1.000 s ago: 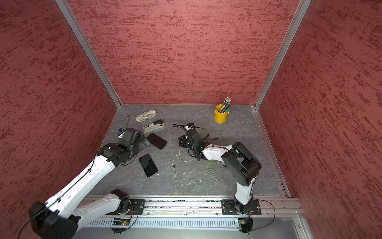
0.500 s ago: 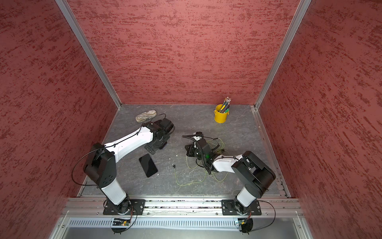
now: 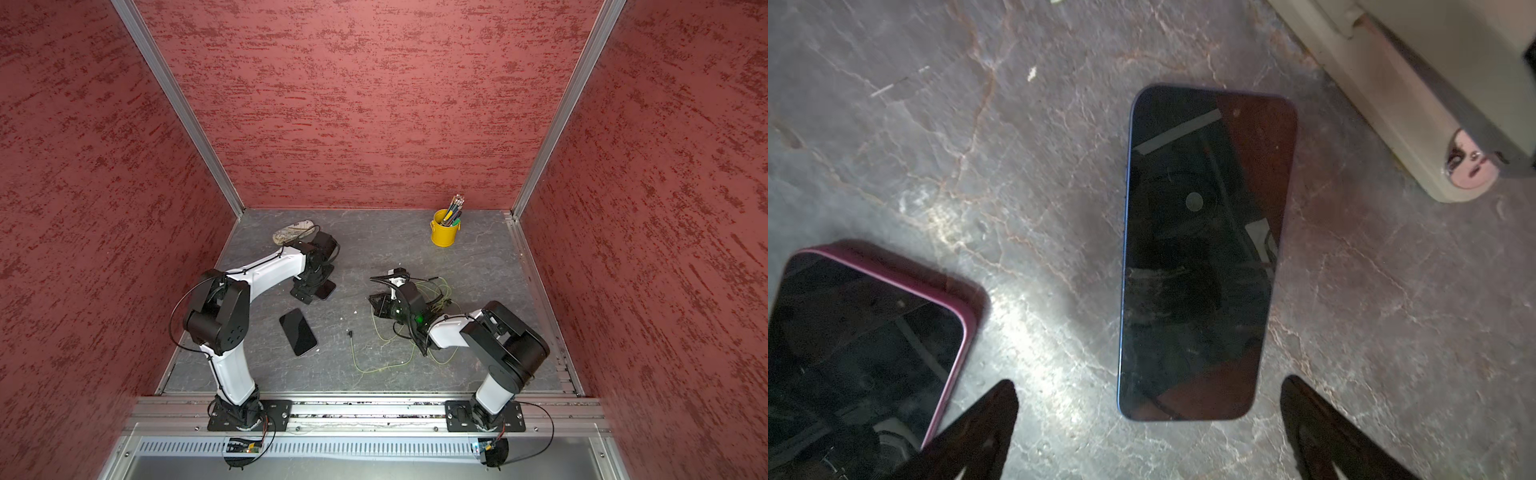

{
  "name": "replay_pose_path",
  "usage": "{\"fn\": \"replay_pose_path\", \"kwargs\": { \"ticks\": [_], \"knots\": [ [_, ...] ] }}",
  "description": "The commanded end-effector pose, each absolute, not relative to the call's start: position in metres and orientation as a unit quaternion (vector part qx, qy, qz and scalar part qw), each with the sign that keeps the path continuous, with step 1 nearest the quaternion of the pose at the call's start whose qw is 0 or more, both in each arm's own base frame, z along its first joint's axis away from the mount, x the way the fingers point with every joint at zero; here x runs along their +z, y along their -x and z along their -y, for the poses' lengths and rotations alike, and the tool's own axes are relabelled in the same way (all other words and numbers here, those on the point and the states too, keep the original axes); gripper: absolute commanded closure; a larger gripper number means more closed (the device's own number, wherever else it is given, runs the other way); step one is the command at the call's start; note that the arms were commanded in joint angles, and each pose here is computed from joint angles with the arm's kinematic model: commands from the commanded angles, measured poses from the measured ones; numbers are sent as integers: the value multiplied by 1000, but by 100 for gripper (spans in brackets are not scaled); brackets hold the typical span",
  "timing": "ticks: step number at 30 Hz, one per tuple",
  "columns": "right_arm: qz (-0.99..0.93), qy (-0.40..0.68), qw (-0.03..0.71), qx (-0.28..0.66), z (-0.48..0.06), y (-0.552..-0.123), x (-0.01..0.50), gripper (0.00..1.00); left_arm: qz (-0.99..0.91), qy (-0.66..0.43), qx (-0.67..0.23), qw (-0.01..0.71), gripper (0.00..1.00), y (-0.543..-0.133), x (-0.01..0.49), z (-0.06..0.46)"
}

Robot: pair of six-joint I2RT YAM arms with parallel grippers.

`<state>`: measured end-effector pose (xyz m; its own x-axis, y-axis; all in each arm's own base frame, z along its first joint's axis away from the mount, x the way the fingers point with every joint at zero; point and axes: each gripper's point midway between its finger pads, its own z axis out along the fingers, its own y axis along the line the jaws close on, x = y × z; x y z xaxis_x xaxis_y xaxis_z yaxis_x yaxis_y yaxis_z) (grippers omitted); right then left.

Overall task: Plug wired earphones into phones
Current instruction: Pick up the phone at the center of the board.

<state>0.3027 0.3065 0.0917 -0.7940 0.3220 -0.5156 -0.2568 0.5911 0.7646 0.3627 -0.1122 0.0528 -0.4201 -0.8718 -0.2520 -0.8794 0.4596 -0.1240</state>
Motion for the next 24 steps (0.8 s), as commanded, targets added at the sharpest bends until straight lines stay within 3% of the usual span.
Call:
{"fn": "replay_pose_path", "kwargs": {
  "ticks": [1, 12, 24],
  "knots": [
    [-827, -15, 319, 462, -312, -304, 95, 100, -848, 513, -11, 134, 1, -375, 49, 118],
    [-831, -5, 310, 462, -317, -304, 89, 100, -849, 514, -25, 119, 0, -388, 32, 120],
    [-833, 0, 307, 459, -317, -303, 87, 100, -847, 522, 17, 96, 0, -379, 18, 112]
  ]
}}
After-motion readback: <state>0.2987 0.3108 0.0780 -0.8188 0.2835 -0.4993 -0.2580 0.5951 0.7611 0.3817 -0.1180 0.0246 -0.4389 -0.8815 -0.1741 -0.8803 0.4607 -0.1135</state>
